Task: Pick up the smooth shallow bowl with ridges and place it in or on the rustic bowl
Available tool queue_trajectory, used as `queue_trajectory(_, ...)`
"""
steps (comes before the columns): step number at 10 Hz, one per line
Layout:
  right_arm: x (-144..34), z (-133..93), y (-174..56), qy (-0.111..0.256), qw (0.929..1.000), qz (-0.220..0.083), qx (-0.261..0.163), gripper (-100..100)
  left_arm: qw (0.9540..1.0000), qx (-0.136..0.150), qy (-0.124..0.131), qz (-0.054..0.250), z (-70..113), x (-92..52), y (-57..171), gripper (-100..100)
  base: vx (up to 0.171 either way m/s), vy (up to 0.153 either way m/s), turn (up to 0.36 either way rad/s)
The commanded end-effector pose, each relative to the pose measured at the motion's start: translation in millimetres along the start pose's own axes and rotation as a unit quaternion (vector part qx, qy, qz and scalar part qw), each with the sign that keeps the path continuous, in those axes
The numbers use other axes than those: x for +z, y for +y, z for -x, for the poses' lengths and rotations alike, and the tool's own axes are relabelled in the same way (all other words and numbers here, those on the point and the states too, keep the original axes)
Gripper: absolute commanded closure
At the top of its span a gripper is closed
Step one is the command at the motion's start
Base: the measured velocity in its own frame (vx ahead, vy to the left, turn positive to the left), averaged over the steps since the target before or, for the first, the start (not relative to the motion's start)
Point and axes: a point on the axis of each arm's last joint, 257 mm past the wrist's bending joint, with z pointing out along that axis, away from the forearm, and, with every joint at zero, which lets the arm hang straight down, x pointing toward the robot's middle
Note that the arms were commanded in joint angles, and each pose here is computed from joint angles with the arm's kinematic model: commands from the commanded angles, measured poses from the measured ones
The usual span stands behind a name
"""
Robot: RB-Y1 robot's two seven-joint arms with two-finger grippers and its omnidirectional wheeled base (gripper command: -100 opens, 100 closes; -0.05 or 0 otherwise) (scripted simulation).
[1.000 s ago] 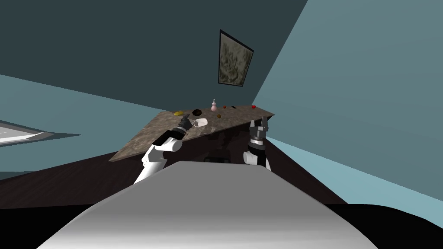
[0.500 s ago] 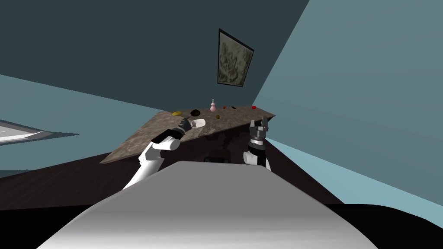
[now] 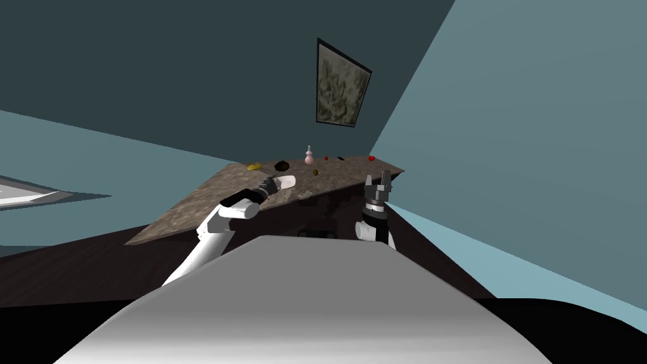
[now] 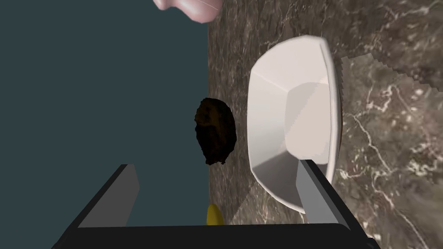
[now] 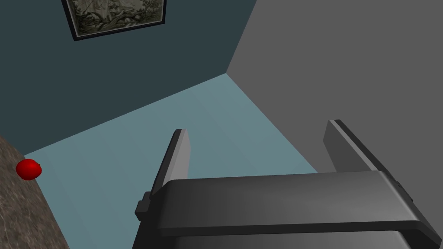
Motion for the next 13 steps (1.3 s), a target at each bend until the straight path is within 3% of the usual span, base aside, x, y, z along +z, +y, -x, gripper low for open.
queue_trajectory(1,0.0,0.0,0.0,0.0,1.0,0.0,0.0,0,0.9995,-0.009,-0.009,0.027,12.1,2.6,10.3,-100,0.09,-0.088,0.02)
queue_trajectory(2,0.0,0.0,0.0,0.0,1.0,0.0,0.0,0,0.9995,-0.009,-0.01,0.03,12.4,2.5,11.8,-100,0.071,-0.061,0.02)
queue_trajectory(6,0.0,0.0,0.0,0.0,1.0,0.0,0.0,0,0.992,-0.038,-0.045,0.111,51.7,-1.0,48.8,-100,0.119,-0.112,0.045)
queue_trajectory(11,0.0,0.0,0.0,0.0,1.0,0.0,0.0,0,0.9752,-0.066,-0.087,0.192,90.3,-15.6,91.3,-100,0.105,-0.08,0.026)
queue_trajectory(12,0.0,0.0,0.0,0.0,1.0,0.0,0.0,0,0.9688,-0.074,-0.098,0.215,98.6,-22.0,107.5,-100,0.091,-0.07,0.015)
queue_trajectory(13,0.0,0.0,0.0,0.0,1.0,0.0,0.0,0,0.9731,-0.068,-0.091,0.2,90.3,-15.1,95.6,-100,0.044,-0.034,0.008)
